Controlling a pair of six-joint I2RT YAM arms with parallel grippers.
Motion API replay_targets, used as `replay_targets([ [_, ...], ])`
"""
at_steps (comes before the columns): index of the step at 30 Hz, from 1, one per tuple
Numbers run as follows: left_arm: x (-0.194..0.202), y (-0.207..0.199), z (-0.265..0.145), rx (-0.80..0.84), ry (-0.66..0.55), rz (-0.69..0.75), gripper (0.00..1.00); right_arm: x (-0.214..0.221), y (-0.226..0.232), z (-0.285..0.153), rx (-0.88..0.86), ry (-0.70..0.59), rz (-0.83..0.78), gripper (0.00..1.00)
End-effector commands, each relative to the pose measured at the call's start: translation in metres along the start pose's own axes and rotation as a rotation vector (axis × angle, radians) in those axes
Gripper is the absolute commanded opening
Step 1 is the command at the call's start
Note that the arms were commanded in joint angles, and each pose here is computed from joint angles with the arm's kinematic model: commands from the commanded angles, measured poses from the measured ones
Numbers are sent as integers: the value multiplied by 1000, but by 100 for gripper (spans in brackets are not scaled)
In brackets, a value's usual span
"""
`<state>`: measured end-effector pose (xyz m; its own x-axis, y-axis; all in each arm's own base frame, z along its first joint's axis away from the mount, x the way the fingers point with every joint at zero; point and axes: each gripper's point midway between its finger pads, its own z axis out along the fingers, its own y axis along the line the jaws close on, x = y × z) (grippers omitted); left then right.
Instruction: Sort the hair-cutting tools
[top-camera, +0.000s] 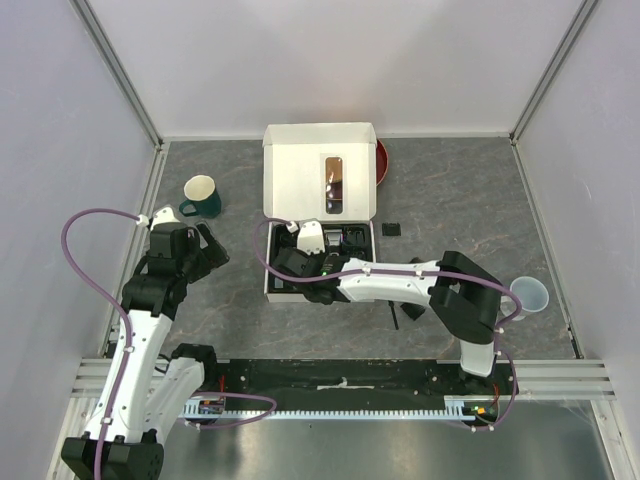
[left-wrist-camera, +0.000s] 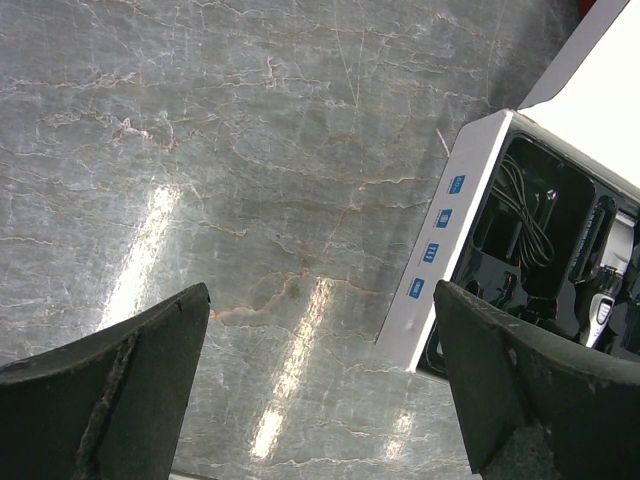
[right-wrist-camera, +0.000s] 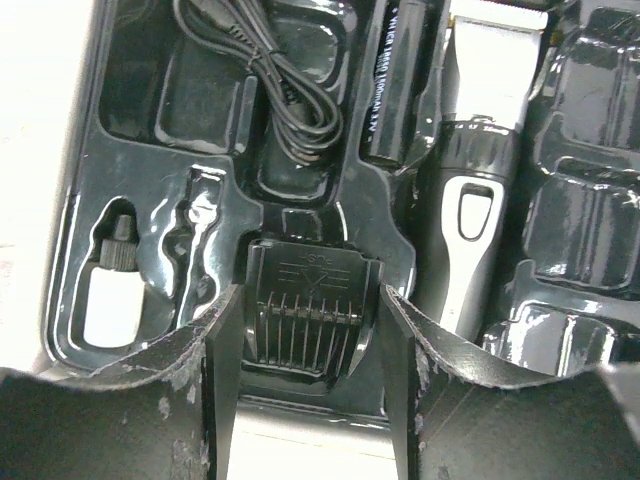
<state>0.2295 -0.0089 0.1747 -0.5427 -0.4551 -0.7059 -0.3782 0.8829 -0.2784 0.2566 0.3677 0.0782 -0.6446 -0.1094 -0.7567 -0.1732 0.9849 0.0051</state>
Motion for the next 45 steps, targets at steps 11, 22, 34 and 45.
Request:
replay_targets([
  [11, -7, -2, 0, 20, -31, 27, 100, 0, 15, 0, 0, -64, 47, 12],
  [22, -7, -3, -1, 24, -37, 24, 100, 9, 16, -4, -10, -47, 24, 39],
  [34, -7, -2, -2, 23, -38, 24, 100, -12, 22, -19, -35, -65, 43, 67],
  [45, -8, -2, -2, 23, -39, 23, 100, -30, 22, -30, -53, -97, 54, 58],
])
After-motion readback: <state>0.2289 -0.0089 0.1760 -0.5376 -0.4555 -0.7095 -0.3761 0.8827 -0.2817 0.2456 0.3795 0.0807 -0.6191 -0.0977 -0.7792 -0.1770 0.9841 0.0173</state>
